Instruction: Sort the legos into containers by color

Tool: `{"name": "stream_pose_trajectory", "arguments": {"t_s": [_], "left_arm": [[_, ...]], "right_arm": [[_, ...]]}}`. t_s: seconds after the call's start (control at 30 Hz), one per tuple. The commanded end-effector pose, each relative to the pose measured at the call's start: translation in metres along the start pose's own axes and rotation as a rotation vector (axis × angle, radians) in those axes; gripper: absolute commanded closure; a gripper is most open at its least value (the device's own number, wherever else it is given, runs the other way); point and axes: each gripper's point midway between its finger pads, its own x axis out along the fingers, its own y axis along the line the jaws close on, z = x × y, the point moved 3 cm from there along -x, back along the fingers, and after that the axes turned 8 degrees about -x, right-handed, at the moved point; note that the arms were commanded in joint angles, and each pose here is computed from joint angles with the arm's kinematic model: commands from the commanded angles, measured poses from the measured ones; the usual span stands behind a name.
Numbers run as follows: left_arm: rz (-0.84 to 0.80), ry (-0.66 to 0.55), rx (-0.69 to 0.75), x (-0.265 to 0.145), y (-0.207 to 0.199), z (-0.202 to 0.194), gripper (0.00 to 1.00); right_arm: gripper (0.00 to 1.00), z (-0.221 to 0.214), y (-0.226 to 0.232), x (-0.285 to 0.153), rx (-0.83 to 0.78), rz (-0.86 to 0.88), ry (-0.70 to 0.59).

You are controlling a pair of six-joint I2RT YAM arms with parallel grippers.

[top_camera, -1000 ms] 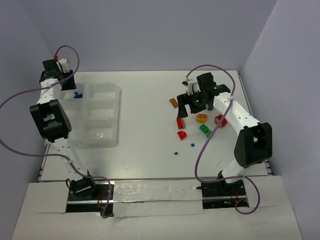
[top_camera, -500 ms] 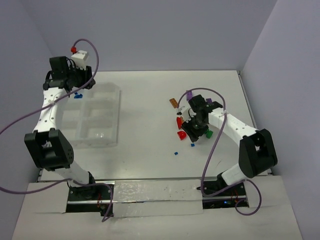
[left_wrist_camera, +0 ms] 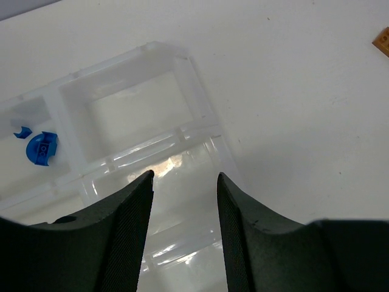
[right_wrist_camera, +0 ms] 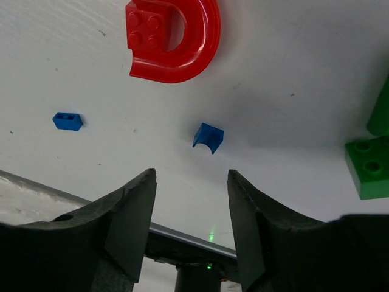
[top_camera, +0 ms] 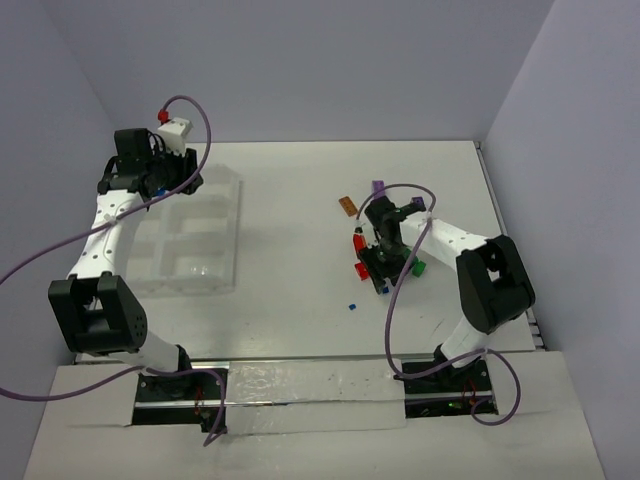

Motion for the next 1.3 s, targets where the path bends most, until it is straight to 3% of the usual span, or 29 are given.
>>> {"name": "stream_pose_trajectory", "arguments": {"t_s": [0.0,0.3,0.67,0.93,1.07,1.27], "left_arm": [[0.024,-0.107,0.035,-0.015,-0.003,0.025,0.47],[0.038,-0.134,0.051,-0.02,-0.003,0.024,0.46],[0.051,-0.142,0.062,-0.02,-0.001,0.024,0.46],[0.031,-0.134,0.057,-0.018,-0.004,0.018,0.45],[-0.041,-0.119,0.063,-0.023,-0.016,0.015,0.34],[-0.266,-0.213,0.1,-0.047,-0.059,0.018,0.24]], "right_arm": [[0.45,-0.001,0.006,0.009,0.107,-0.05,0.019],[0.49,0.0,-0.015,0.019,0.191,-0.228,0.012],[0.52,0.007,-0.007,0.033,0.203,-0.151,0.04],[0.79,0.008,-0.002,0.035,0.2,-0.102,0.049],[1.0,0.015,-0.003,0.022,0.197,-0.08,0.003],[1.0,0.058,0.026,-0.047,0.104,0.174,-0.266]]}}
